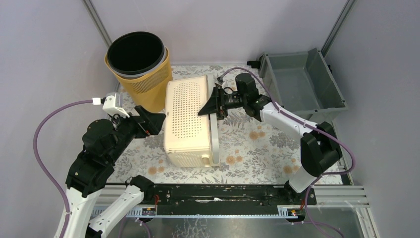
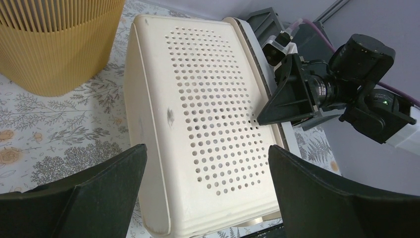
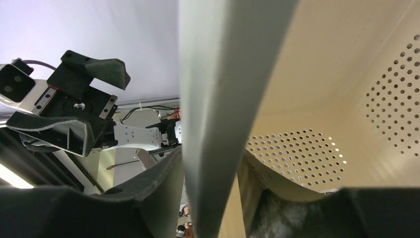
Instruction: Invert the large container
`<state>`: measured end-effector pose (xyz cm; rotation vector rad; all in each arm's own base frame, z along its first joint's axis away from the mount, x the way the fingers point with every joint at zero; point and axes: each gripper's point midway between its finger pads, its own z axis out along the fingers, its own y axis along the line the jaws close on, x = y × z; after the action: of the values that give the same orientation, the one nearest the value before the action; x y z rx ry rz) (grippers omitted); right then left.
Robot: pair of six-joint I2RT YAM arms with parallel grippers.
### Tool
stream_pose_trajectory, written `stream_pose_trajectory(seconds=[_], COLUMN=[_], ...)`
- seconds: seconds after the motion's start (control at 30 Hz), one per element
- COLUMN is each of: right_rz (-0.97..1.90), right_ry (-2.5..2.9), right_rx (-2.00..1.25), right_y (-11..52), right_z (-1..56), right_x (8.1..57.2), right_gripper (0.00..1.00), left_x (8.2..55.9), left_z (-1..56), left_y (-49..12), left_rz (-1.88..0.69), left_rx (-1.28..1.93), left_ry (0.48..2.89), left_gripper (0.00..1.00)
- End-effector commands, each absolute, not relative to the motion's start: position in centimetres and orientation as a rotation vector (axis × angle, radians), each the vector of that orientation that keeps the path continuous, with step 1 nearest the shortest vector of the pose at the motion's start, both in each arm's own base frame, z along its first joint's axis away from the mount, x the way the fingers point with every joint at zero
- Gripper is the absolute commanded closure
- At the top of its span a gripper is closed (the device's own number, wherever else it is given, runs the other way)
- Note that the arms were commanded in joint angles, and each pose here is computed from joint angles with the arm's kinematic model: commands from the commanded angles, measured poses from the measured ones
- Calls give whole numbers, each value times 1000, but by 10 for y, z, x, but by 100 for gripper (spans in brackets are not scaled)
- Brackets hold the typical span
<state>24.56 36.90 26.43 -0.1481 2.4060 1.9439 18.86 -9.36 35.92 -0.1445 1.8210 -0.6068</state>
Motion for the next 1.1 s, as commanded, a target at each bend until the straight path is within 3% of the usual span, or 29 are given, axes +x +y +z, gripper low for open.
stream_pose_trajectory(seconds=[0.0, 0.3, 0.4, 0.57, 0.83, 1.07], right_rz=[1953, 1961, 1970, 1983, 2006, 2046], right_ry=[2355, 2345, 2338, 2325, 2306, 2273], right_rx=[-214, -222, -228, -242, -243, -256], right_y=[373, 378, 381, 384, 385, 386], right_z=[281, 287, 289, 293, 295, 301], right_x=[250, 251, 249, 247, 246, 245], right_gripper=[54, 73, 75, 74, 59, 87], left_x=[192, 194, 195, 195, 194, 193], left_z=[367, 366, 366, 367, 370, 372], left_y=[-94, -95, -95, -96, -95, -95], left_rz=[-625, -615, -614, -617, -618, -620], left_rx=[-155, -151, -150, -145, -141, -138], left_ry=[1774, 1778, 1778, 1780, 1771, 1767], left_gripper=[0, 0, 0, 0, 0, 0])
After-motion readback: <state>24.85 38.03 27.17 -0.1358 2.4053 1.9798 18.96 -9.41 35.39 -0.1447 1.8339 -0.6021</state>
